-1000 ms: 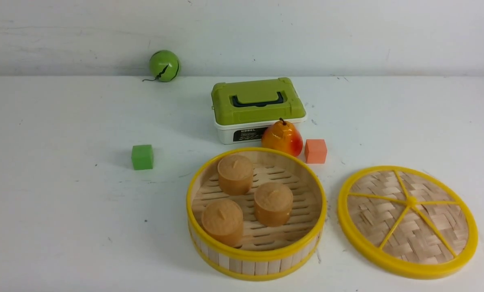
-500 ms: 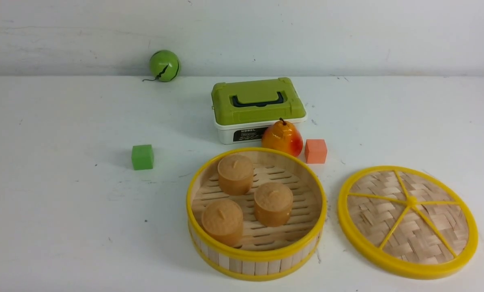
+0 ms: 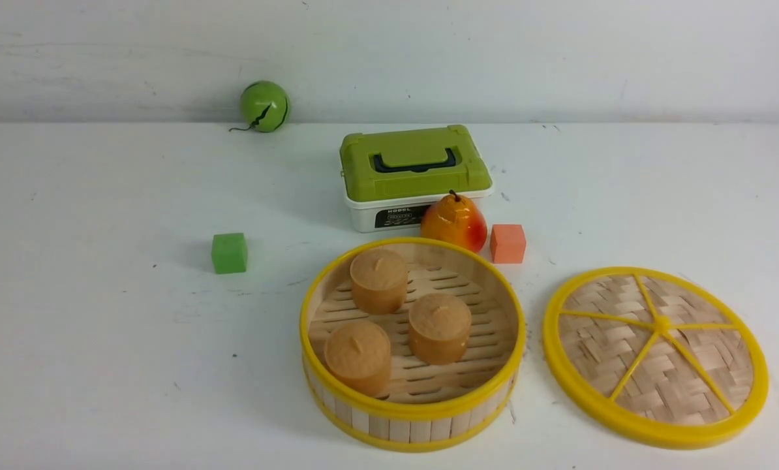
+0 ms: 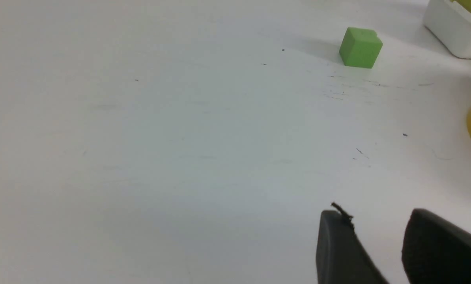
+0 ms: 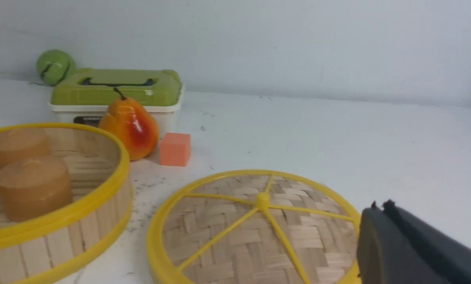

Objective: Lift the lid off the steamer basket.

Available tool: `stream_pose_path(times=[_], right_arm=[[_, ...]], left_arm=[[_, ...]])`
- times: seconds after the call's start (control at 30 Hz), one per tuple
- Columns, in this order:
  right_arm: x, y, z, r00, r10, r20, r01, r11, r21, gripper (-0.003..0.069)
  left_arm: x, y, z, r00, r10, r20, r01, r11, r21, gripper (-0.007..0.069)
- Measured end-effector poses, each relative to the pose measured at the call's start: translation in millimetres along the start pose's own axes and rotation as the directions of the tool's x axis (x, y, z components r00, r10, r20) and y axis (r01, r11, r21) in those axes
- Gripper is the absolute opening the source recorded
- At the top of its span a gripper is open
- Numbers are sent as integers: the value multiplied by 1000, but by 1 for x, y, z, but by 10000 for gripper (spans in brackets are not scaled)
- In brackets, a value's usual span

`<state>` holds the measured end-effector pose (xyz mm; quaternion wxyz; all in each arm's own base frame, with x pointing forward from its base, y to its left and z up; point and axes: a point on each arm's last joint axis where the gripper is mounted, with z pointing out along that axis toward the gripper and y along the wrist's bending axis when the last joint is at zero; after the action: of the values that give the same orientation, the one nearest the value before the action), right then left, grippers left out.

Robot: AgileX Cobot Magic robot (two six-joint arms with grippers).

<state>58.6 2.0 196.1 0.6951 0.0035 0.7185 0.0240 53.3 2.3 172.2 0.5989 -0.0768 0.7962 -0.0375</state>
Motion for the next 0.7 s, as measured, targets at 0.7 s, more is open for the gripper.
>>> stream_pose_path(times=[0.7], right_arm=[[23, -4, -5, 964, 60, -261, -44, 997, 66, -20]], left_arm=[[0, 0, 0, 1000, 0, 0, 0, 1000, 0, 239]])
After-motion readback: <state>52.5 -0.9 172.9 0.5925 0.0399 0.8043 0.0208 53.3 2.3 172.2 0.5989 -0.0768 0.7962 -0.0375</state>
